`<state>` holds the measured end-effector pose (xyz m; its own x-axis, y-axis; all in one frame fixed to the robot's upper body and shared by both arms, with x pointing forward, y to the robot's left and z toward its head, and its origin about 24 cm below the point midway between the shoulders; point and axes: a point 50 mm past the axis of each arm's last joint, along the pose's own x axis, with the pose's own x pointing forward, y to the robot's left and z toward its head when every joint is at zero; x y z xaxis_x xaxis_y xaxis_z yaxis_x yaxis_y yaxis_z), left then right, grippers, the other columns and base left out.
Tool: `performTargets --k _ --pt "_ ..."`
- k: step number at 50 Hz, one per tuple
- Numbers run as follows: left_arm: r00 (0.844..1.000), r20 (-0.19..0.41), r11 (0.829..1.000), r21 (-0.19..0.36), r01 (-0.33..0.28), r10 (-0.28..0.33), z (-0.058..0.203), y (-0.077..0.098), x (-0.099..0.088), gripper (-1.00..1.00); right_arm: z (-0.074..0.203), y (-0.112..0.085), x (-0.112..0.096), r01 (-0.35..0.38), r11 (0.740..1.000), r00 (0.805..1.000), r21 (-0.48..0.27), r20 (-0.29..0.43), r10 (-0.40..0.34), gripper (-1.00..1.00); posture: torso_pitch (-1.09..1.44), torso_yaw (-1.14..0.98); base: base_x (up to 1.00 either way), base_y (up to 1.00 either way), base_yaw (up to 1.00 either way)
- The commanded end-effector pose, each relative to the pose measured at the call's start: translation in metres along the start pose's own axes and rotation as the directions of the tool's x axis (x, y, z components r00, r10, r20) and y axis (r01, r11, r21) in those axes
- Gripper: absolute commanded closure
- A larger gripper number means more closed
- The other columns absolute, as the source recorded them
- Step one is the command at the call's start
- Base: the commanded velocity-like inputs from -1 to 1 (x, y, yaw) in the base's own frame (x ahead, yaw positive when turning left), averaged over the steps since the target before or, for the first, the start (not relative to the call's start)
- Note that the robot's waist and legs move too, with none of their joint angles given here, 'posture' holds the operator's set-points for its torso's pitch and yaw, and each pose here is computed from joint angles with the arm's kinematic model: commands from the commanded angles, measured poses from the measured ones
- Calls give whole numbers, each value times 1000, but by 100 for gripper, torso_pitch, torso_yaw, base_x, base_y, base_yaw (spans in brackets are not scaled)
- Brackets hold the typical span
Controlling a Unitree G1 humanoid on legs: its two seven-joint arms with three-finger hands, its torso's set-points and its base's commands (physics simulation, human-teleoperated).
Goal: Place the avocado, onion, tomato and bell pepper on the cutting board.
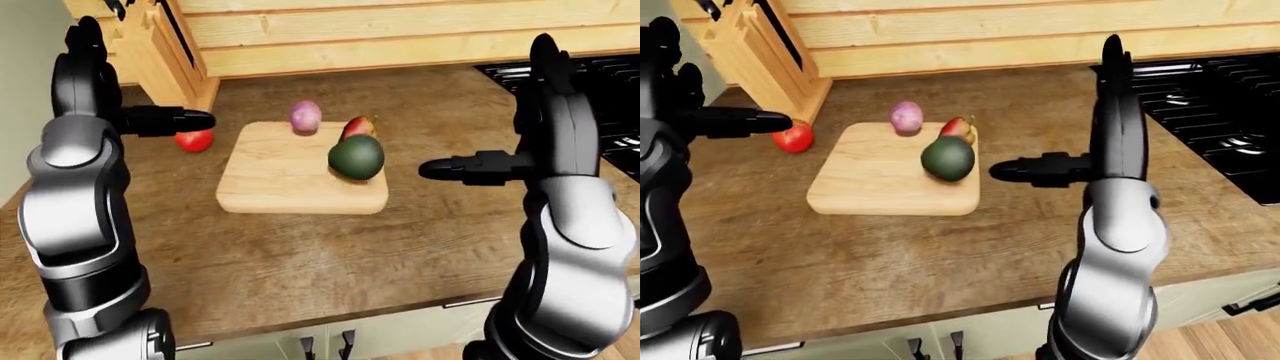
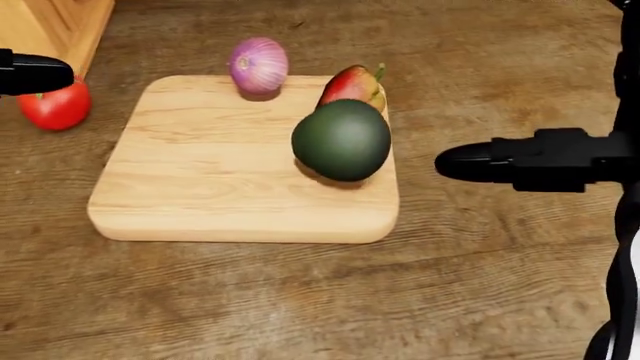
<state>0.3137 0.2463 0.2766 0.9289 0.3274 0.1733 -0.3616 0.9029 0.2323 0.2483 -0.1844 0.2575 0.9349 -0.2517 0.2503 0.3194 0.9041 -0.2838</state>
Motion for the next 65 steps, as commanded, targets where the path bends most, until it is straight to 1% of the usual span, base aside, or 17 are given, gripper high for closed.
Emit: performTargets --k 1,6,19,27,34,36,37,39,42,45,52,58,65 --pt "995 94 999 -17 -34 36 17 7 -1 -100 11 -4 -1 24 1000 997 7 71 -25 -100 0 0 0 0 0" --pt "995 86 999 -23 -39 41 9 8 6 -100 8 -8 0 35 999 997 5 69 -35 -100 0 0 0 0 0" --pt "997 62 999 -23 -49 51 -5 7 20 -100 5 -7 0 32 999 997 3 67 -32 -100 0 0 0 0 0" --pt "998 23 998 -27 -52 52 -24 3 26 -100 2 -8 -1 34 999 998 4 61 -34 -100 0 0 0 0 0" --pt "998 8 998 -31 -57 58 -38 3 27 -100 1 -7 0 32 999 998 0 59 -32 -100 0 0 0 0 0" --pt "997 -4 996 -34 -78 78 -42 4 30 -100 1 -6 0 30 1000 998 -1 61 -30 -100 0 0 0 0 0" --pt "996 -14 995 -48 -91 90 -44 5 32 -100 1 -6 0 32 999 998 -2 59 -32 -100 0 0 0 0 0" --pt "995 -20 994 -48 -103 102 -47 4 35 -100 -1 -6 0 33 999 998 -1 56 -33 -100 0 0 0 0 0" --pt "993 -28 992 -64 -113 111 -51 -1 41 -100 -1 -5 0 31 1000 998 3 55 -31 -100 0 0 0 0 0" --pt "994 -39 992 -64 -105 103 -56 -8 43 -100 -1 -6 -1 31 1000 998 -2 53 -31 -100 0 0 0 0 0" --pt "994 -55 993 -61 -98 95 -61 -14 46 -100 -2 -4 1 28 1000 998 1 50 -28 -100 0 0 0 0 0" --pt "996 -53 995 -55 -81 78 -61 -19 48 -100 -2 -3 2 22 1000 999 0 49 -22 -100 0 0 0 0 0" --pt "995 -67 995 -50 -82 78 -67 -23 52 -100 -4 -3 2 22 1000 999 3 46 -22 -100 0 0 0 0 0"
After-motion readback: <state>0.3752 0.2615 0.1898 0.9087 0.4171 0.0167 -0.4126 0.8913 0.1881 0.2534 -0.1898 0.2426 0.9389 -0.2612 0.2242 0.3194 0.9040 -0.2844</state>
